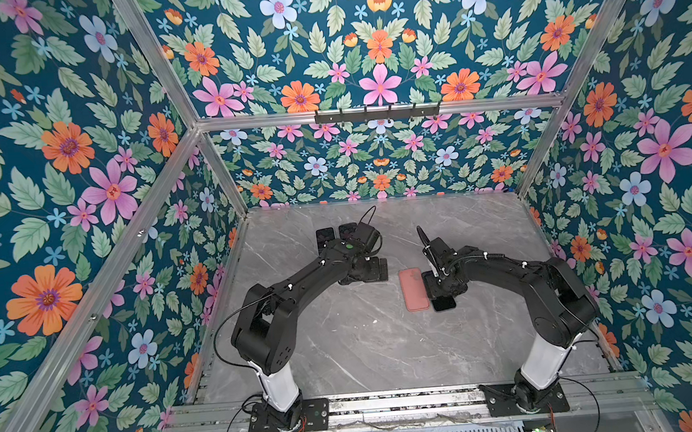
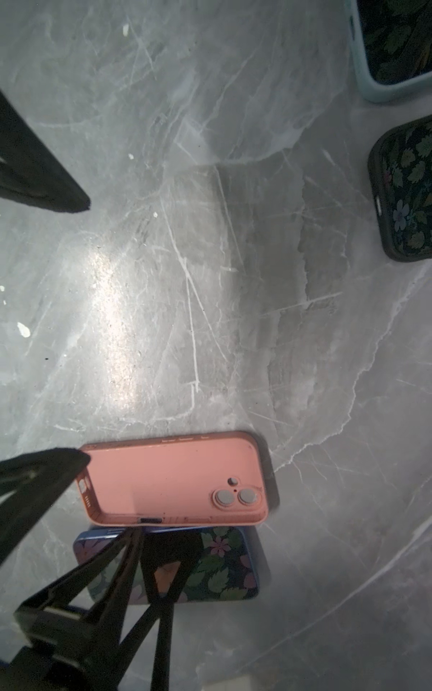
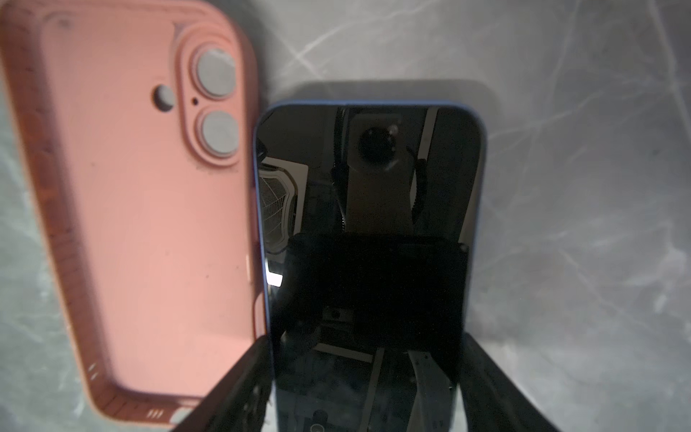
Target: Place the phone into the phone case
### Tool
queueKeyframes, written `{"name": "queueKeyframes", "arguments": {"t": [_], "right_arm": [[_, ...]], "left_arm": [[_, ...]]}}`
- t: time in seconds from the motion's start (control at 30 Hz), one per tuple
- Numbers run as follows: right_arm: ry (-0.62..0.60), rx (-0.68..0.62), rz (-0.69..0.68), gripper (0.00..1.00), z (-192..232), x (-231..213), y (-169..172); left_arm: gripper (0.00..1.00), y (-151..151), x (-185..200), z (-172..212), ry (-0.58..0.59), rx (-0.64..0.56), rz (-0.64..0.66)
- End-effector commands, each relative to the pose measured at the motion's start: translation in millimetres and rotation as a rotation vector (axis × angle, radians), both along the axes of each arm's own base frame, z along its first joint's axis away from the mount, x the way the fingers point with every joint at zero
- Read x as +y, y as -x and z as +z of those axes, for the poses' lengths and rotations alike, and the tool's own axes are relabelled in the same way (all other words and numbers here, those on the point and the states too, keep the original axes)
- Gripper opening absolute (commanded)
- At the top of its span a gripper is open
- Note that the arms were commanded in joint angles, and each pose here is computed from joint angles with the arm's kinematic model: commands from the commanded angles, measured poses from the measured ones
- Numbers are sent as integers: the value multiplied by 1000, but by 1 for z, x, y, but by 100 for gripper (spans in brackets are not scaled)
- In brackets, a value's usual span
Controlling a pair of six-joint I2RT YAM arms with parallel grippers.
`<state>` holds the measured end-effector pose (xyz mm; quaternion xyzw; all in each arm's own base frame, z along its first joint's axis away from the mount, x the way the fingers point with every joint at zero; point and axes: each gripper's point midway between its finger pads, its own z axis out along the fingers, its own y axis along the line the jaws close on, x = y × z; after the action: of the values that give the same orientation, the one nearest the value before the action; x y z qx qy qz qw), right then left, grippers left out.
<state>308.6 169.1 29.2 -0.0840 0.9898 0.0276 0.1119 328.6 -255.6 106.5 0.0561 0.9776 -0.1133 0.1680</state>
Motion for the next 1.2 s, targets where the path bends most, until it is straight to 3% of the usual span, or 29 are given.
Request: {"name": "queueKeyframes", "arguments": {"t": [0.0, 0.4, 0.73, 1.17], "right_arm": [[-60, -15, -12, 59, 7, 21, 6], [-106, 5, 16, 59, 6, 75, 42], [-1, -13, 29, 59, 13, 46, 50], [35, -91, 56, 58, 10, 21, -8]], "left_arm": [[100, 3, 1, 2, -15, -2, 11], [100, 12, 2, 4, -19, -11, 25], [100, 16, 1, -4, -9, 2, 19], [100, 18, -14, -22, 27, 49, -25]]}}
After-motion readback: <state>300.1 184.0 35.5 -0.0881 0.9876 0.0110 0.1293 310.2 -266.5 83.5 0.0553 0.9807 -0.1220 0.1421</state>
